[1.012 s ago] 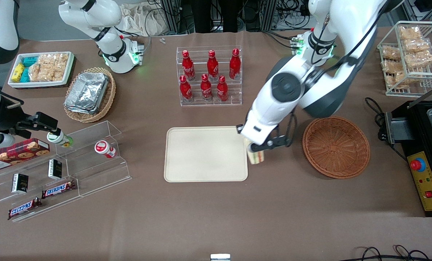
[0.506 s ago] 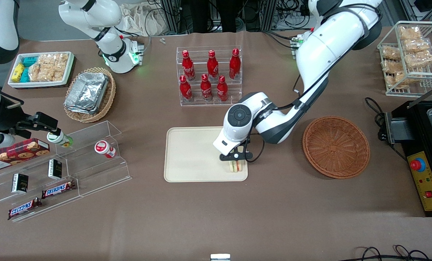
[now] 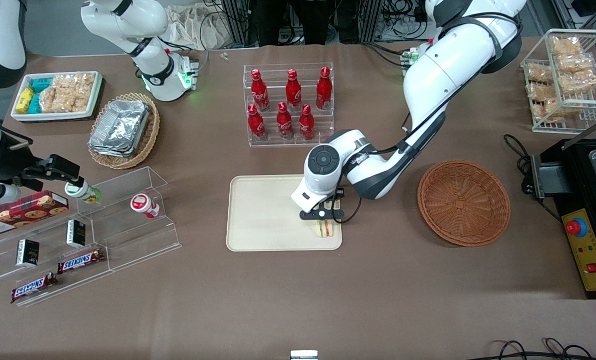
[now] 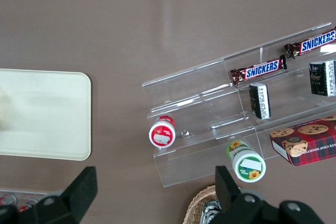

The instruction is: Place sandwich from basket to tray

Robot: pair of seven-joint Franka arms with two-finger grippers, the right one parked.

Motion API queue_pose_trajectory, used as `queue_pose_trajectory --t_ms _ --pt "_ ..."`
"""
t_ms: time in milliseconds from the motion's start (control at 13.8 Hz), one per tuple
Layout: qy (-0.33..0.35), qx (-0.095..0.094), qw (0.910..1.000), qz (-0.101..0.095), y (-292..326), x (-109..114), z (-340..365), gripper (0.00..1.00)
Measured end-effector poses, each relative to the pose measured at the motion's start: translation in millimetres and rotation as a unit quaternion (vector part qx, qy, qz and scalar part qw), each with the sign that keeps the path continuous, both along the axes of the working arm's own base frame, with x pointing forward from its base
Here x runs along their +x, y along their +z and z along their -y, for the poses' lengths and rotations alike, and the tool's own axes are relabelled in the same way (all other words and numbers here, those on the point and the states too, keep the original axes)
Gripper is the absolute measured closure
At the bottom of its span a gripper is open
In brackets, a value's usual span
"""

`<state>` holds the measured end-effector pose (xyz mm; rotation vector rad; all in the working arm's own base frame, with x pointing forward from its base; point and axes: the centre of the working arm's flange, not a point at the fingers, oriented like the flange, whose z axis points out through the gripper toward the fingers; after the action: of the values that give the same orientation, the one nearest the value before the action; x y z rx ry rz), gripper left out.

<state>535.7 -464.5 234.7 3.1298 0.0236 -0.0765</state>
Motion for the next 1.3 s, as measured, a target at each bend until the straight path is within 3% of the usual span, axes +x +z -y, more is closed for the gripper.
queue_pose_trajectory --t_ms 145,361,506,651,795,940,1157,1301 --pt "0.008 0.002 0.9999 0.009 15.1 8.3 -5.6 0.30" --pt "0.035 0.033 0.9983 0.034 85.1 31.9 -38.2 0.01" --pt "0.062 0.041 0.9964 0.041 147.3 44.2 -74.8 0.00" --pt "0.065 0.044 0.9965 0.027 195.4 48.6 -113.6 0.00" --pt "0.056 0.032 0.9979 0.011 231.2 57.3 -160.9 0.00" --pt "0.031 0.028 0.9991 0.005 251.3 67.2 -221.6 0.00" --pt "-0.010 0.049 0.9987 -0.002 256.5 65.6 -295.5 0.00" --pt "-0.039 0.048 0.9980 -0.013 259.2 63.8 -343.0 0.00"
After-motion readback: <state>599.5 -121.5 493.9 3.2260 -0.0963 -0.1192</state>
